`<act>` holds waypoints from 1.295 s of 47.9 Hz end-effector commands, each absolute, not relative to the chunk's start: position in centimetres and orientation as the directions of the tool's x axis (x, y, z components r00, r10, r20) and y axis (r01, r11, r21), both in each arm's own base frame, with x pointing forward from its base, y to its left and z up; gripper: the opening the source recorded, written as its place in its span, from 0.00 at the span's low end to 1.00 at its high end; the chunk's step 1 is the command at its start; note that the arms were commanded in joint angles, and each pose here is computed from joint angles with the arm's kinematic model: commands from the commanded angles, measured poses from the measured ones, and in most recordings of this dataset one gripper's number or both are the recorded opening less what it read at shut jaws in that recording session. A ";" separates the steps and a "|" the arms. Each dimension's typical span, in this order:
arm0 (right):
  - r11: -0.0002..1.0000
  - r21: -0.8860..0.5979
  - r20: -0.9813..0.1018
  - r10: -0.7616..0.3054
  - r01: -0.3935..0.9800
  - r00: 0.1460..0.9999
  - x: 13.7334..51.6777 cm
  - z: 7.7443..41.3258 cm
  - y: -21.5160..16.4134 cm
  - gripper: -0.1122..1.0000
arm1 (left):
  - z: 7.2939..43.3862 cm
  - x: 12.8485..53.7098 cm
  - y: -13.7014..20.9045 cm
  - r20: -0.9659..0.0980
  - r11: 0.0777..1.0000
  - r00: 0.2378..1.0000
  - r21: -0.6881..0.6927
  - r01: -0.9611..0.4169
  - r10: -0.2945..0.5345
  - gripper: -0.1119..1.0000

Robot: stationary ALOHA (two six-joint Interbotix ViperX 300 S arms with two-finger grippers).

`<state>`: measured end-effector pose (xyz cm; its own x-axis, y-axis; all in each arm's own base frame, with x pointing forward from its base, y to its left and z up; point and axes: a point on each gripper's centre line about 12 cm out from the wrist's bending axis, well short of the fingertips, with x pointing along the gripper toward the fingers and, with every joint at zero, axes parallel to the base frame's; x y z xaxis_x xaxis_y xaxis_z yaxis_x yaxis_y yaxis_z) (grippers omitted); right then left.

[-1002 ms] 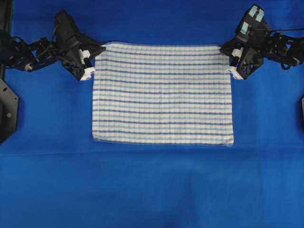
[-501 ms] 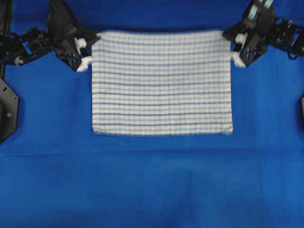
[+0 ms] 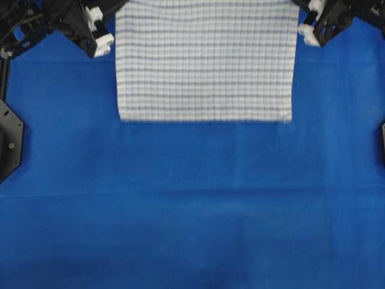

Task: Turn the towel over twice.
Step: 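Lift the towel by its far corners with both grippers, then swing the held edge over toward the near side with both grippers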

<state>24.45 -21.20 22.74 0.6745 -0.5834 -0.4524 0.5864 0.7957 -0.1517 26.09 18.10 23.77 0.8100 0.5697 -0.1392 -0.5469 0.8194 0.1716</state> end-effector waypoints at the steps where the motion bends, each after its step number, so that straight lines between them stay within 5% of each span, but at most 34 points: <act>1: 0.783 -0.175 -0.377 -0.614 0.597 0.694 24.5 26.1 -21.7 0.15 | 25.9 26.2 18.3 -0.077 0.810 0.813 0.187 -0.556 0.577 0.12; 18: 0.773 -0.208 -0.289 -0.634 0.599 0.718 23.7 32.4 -20.8 0.15 | 29.6 25.5 17.8 0.035 0.794 0.815 0.205 -0.572 0.578 0.12; 29: 0.805 -0.190 -0.250 -0.593 0.562 0.765 23.1 33.6 -17.8 0.15 | 31.4 24.4 16.2 0.064 0.806 0.829 0.201 -0.557 0.556 0.12; 42: 0.892 -0.128 -0.343 -0.450 0.434 0.825 23.1 32.2 -12.5 0.15 | 30.0 24.8 13.0 -0.054 0.872 0.883 0.201 -0.447 0.466 0.12; 62: 0.981 0.001 -0.510 -0.165 0.193 0.844 24.3 26.4 -4.6 0.15 | 24.8 26.1 5.9 -0.282 0.974 0.935 0.133 -0.182 0.214 0.12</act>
<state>23.94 -5.79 26.58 0.8370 -0.2080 -0.5061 0.2332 0.9723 -0.0140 25.89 6.86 25.04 0.9287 0.2482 -0.2756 -0.2146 0.9656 0.1466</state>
